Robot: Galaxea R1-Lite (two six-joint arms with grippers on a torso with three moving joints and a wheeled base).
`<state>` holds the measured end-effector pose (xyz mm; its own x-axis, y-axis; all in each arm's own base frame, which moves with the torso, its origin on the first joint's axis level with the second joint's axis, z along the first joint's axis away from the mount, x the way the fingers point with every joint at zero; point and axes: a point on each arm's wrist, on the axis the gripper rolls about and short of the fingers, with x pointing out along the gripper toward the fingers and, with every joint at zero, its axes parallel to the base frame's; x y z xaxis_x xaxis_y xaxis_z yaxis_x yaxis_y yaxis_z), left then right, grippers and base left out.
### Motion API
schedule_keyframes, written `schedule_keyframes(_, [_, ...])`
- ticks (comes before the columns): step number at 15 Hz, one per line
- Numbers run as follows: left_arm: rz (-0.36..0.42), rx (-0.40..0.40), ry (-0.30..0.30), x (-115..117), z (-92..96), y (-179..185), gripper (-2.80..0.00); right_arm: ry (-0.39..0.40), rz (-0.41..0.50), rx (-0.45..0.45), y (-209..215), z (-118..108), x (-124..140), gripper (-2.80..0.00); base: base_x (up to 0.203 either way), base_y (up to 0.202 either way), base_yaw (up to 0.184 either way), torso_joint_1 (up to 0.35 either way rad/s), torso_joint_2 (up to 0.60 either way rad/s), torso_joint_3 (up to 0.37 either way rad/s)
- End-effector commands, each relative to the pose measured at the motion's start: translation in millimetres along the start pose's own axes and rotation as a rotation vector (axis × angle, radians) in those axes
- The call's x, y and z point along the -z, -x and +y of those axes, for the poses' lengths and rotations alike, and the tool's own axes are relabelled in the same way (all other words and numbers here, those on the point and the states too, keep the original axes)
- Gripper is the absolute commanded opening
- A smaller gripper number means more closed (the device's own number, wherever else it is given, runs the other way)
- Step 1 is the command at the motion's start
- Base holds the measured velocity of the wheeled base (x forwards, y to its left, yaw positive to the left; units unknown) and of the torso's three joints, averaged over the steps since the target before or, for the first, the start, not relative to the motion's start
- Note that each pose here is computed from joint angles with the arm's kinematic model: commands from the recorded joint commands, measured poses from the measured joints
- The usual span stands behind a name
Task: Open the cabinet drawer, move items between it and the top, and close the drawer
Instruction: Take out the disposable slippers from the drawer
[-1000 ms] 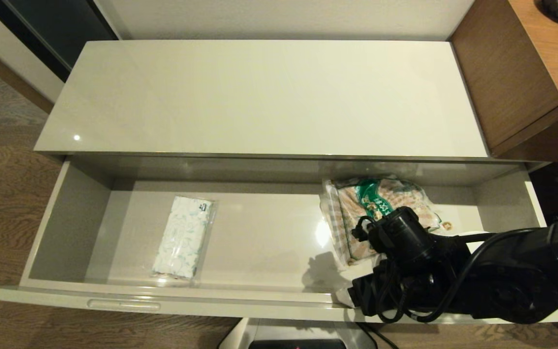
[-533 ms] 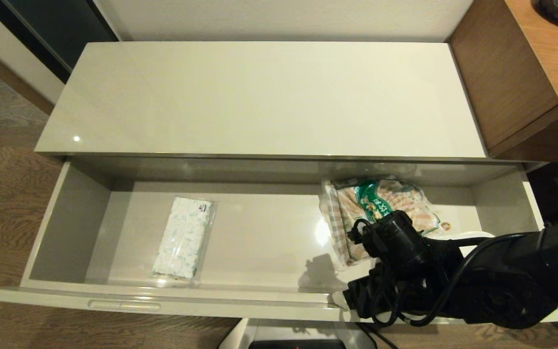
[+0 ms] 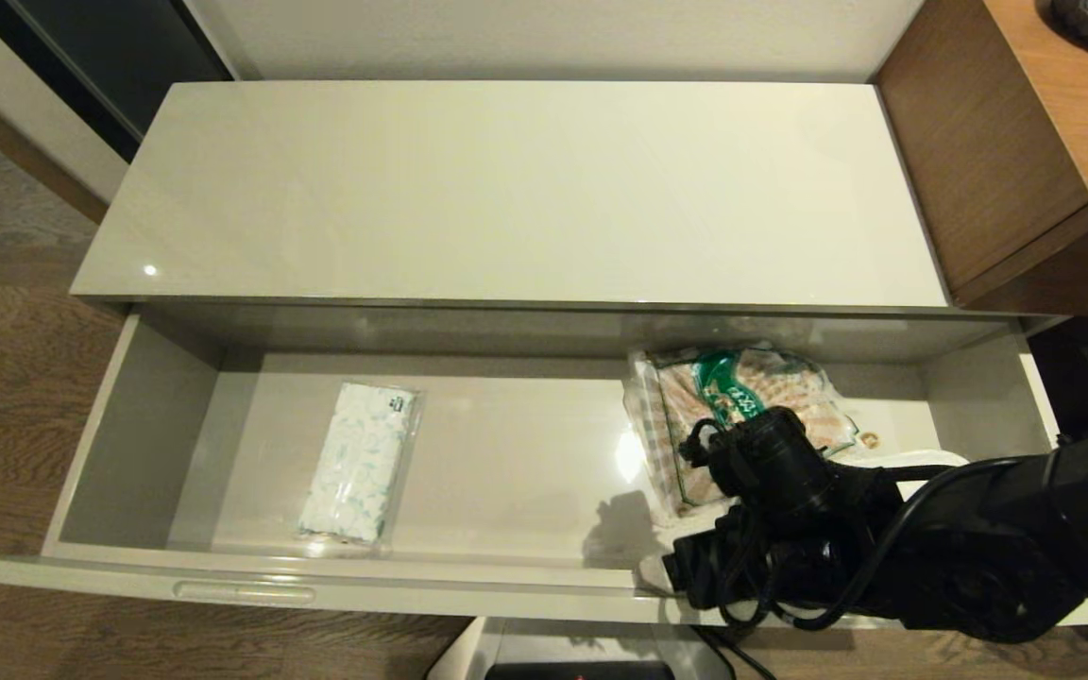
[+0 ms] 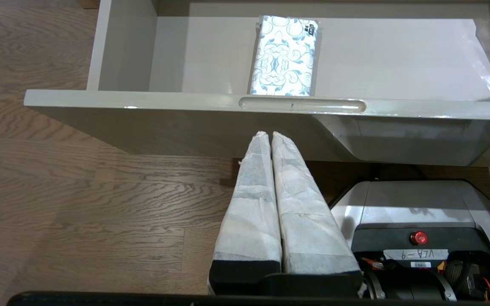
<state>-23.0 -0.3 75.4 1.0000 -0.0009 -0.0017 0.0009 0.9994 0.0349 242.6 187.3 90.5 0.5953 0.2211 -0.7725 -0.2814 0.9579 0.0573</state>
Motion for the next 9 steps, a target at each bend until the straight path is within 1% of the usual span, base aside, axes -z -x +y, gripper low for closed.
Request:
schedule_keyframes(1, [0.001,-0.001,0.0,0,0.0,0,-2.8,-0.072,-0.083,-0.014,20,-20,-13,0.0,0.0,0.0,0.0,0.0,0.0,0.0])
schedule_keyframes(3, [0.001,-0.001,0.0,0,0.0,0,-2.8,-0.147,-0.176,-0.052,31,-40,-22,0.0,0.0,0.0,0.0,0.0,0.0,0.0])
schedule_keyframes(4, [0.001,-0.001,0.0,0,0.0,0,-2.8,-0.171,-0.215,-0.082,37,-50,-27,0.0,0.0,0.0,0.0,0.0,0.0,0.0])
schedule_keyframes(6, [0.001,-0.001,0.0,0,0.0,0,-2.8,-0.234,-0.274,-0.127,52,-96,-36,0.0,0.0,0.0,0.0,0.0,0.0,0.0])
schedule_keyframes(7, [0.001,-0.001,0.0,0,0.0,0,-2.8,-0.25,-0.3,-0.157,59,-118,-38,0.0,0.0,0.0,0.0,0.0,0.0,0.0])
schedule_keyframes(8, [0.001,-0.001,0.0,0,0.0,0,-2.8,-0.245,-0.324,-0.202,68,-134,-39,0.0,0.0,0.0,0.0,0.0,0.0,0.0])
schedule_keyframes(9, [0.001,-0.001,0.0,0,0.0,0,-2.8,-0.234,-0.341,-0.223,73,-147,-38,0.0,0.0,0.0,0.0,0.0,0.0,0.0])
